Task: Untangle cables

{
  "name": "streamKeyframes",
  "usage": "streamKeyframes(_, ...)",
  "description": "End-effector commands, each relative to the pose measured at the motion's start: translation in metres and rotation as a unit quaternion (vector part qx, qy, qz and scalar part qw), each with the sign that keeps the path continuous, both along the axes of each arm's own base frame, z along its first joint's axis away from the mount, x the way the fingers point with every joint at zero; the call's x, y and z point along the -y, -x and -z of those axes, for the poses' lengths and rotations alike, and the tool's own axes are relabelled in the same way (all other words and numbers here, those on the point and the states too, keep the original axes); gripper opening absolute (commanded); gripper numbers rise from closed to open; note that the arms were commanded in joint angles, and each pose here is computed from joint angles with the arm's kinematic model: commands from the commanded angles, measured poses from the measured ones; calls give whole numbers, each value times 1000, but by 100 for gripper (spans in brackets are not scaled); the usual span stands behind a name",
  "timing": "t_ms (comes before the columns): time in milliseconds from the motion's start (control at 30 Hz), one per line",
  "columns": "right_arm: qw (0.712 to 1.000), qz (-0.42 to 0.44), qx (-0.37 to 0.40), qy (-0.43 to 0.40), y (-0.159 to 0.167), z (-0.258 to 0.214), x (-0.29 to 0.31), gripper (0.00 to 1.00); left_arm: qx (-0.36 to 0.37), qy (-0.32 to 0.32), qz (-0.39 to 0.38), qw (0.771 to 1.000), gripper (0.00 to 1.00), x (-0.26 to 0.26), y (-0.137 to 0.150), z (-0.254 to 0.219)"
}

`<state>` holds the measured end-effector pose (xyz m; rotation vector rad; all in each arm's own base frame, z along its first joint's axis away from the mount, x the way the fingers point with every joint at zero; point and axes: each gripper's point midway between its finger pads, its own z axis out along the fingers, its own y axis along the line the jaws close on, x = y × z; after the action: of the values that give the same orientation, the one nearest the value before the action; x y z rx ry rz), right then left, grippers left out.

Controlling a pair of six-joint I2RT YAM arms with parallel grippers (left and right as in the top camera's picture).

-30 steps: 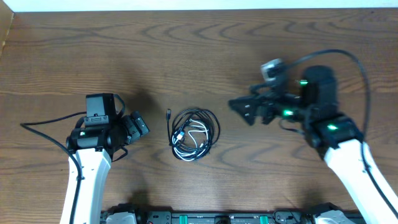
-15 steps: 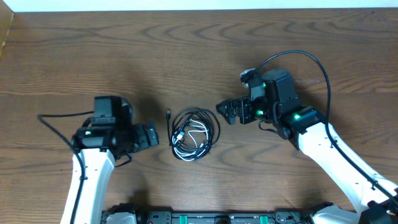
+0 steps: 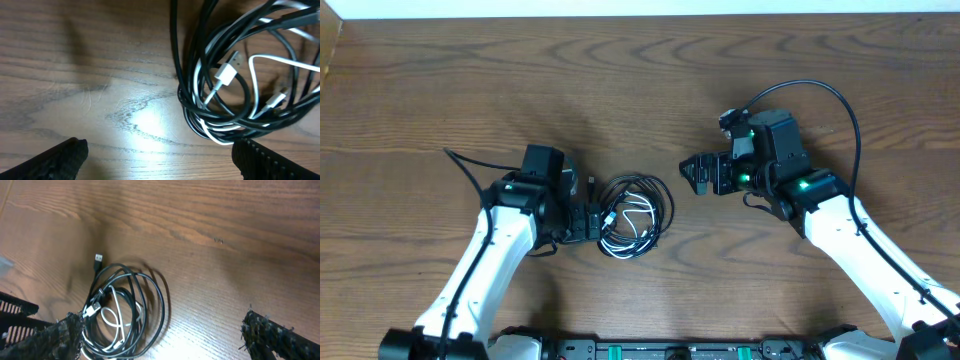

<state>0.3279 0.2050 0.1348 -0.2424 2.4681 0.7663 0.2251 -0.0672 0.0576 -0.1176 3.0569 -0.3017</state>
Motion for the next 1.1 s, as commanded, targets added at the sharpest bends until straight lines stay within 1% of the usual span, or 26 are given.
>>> streamKeyframes(0,1000,-4,17,8,-5,-7,2,99,-6,-4,4,1000,97,1,-5,2)
streamKeyframes(200,1000,-3,20,8,-6,-7,2,99,-15,0,68,998,97,16,-6,16)
streamKeyframes(333,1000,-3,17,9,-5,-6,2,99,-12,-1,87,996,97,27,-12,27)
streamKeyframes(567,1000,-3,17,9,-5,-6,2,99,-22,-4,112,993,96,42,-12,43)
streamKeyframes(667,1000,-3,16,9,-5,-6,2,99,-23,-4,114,993,91,47,-13,48)
streamKeyframes(700,1000,-3,16,9,-5,-6,2,99,-22,-3,112,993,88,48,-14,49)
streamKeyframes(733,1000,-3,16,9,-5,-6,2,99,-21,-2,109,994,80,50,-15,50)
streamKeyframes(767,1000,-3,16,9,-5,-6,2,99,-18,-1,105,994,76,51,-18,51)
streamKeyframes(800,1000,-3,16,9,-5,-6,2,99,-14,0,104,994,73,53,-20,52)
streamKeyframes(900,1000,-3,16,9,-5,-6,2,99,4,4,105,994,72,57,-29,53)
streamKeyframes(1067,1000,-3,14,10,-4,-6,3,99,54,17,105,993,70,66,-52,50)
